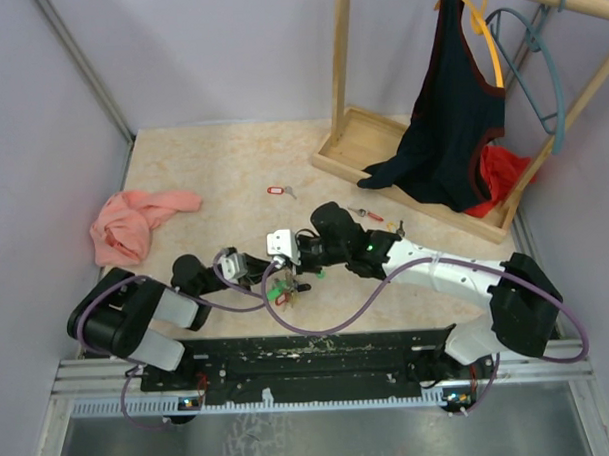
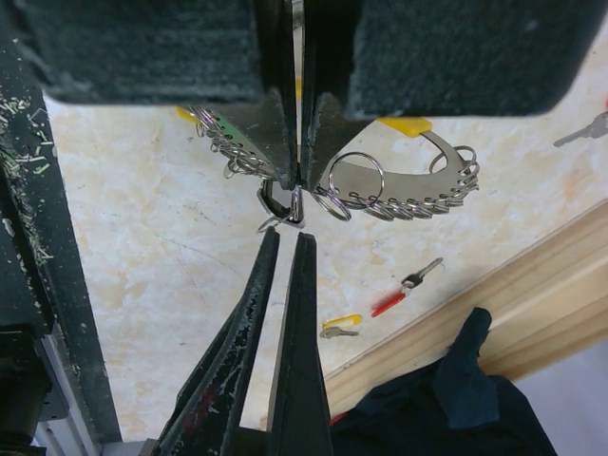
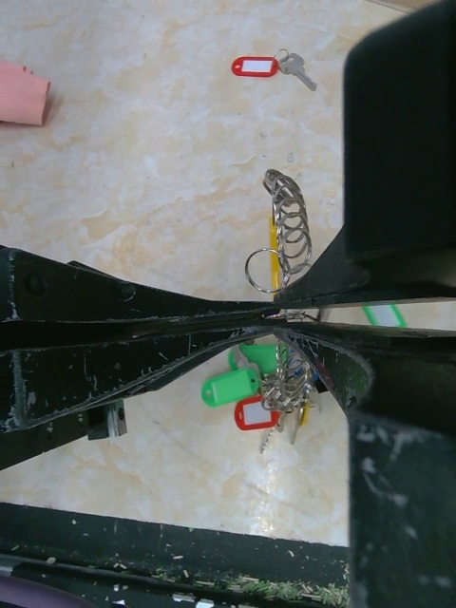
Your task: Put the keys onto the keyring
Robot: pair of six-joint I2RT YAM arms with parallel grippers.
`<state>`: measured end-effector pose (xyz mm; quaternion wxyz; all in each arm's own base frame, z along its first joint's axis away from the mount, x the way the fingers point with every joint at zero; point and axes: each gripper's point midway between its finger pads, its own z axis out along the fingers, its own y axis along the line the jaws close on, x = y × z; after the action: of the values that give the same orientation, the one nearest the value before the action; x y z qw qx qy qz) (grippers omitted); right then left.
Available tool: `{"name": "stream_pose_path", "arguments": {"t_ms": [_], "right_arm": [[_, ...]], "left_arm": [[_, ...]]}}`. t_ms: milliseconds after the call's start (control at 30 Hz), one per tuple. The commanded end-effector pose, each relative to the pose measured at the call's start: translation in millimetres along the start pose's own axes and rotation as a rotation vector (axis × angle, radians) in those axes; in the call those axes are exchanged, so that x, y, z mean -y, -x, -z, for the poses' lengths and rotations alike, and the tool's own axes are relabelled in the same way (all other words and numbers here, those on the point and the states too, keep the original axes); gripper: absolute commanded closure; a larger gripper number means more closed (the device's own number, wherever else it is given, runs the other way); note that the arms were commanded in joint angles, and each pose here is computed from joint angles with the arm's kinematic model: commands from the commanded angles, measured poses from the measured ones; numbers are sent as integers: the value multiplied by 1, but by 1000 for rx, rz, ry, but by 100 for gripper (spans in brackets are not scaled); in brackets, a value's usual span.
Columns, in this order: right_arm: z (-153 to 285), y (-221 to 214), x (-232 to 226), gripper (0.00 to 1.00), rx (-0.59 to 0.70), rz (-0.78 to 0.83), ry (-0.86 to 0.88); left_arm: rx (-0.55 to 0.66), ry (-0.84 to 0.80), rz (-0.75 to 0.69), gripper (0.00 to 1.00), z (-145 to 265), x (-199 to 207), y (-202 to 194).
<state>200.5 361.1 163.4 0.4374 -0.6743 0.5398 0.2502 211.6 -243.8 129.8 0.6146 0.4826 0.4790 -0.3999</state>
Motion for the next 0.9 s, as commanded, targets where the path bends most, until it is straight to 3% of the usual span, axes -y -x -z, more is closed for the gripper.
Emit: {"name": "stream_pose_path", "arguments": {"t_ms": [0,200,467,867], "right_arm": [[12,46,16,86,122,53,-28],[21,43,19,76,106,55,-69],[38,33,24,74,115,60,-188],[25,14,29,71,154,71,-296]], "left_arm": [[77,33,-117,100,-1,-10,29],[60,52,-120,100,0,-13,27],[61,85,-104,100,0,-19,28],[53,122,-89,100,1,-24,28]]}}
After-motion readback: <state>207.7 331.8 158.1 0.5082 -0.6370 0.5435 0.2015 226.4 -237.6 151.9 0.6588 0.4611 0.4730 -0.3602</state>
